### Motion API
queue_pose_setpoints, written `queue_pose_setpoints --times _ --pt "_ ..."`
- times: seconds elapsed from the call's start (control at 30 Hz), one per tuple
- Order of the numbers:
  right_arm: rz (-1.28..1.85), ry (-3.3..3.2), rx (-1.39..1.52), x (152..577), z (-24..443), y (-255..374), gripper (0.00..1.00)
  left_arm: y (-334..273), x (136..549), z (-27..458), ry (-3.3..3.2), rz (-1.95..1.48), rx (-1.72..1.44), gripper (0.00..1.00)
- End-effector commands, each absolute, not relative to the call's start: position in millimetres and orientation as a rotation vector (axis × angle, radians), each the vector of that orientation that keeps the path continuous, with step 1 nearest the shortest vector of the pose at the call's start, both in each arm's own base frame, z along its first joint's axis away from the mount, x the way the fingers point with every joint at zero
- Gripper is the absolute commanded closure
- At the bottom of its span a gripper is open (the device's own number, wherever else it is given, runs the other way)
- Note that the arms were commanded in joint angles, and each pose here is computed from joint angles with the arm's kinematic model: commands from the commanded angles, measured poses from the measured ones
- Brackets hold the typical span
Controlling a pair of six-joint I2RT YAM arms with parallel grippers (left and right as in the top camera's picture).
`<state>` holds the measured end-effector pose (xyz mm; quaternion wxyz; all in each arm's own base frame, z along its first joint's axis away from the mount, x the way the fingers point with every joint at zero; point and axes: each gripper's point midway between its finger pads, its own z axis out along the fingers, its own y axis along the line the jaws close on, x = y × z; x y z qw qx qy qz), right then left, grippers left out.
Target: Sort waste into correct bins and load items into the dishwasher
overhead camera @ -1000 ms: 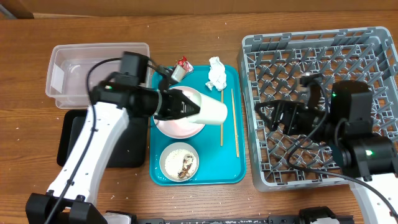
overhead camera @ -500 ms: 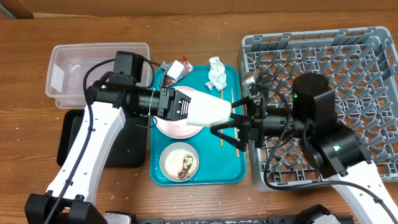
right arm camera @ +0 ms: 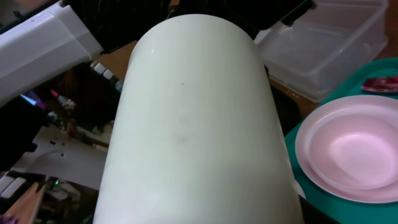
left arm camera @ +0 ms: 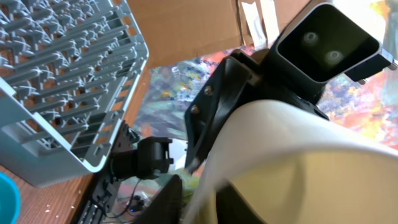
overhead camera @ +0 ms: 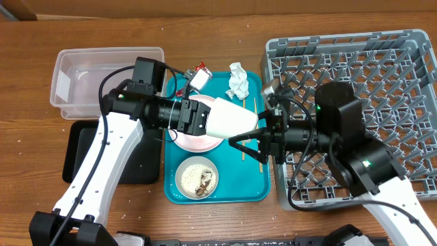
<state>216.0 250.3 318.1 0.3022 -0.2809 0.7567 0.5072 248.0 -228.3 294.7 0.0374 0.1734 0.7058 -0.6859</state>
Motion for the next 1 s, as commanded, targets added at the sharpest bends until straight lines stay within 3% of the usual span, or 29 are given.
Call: queue_pose_setpoints --times 0.0,0.17,0.43,0.53,0.63,0.97 --pt "1.206 1.939 -0.688 220 343 236 0.42 -230 248 294 2.170 -2.072 0.554 0.86" --pt "1.224 1.945 -0.700 214 343 237 0.47 -230 248 294 2.170 -2.073 0.556 0.90" --pt "1.226 1.971 -0.701 219 335 241 0.49 -230 248 294 2.168 -2.074 0.557 0.87" --pt "1.227 1.967 -0.703 219 336 242 0.36 -230 247 295 2.167 -2.079 0.556 0.87" --pt "1.245 1.962 -0.715 217 337 243 0.31 -230 248 295 2.169 -2.080 0.554 0.87" --pt "1.271 1.998 -0.737 223 324 256 0.32 -234 244 295 2.171 -2.088 0.575 0.96"
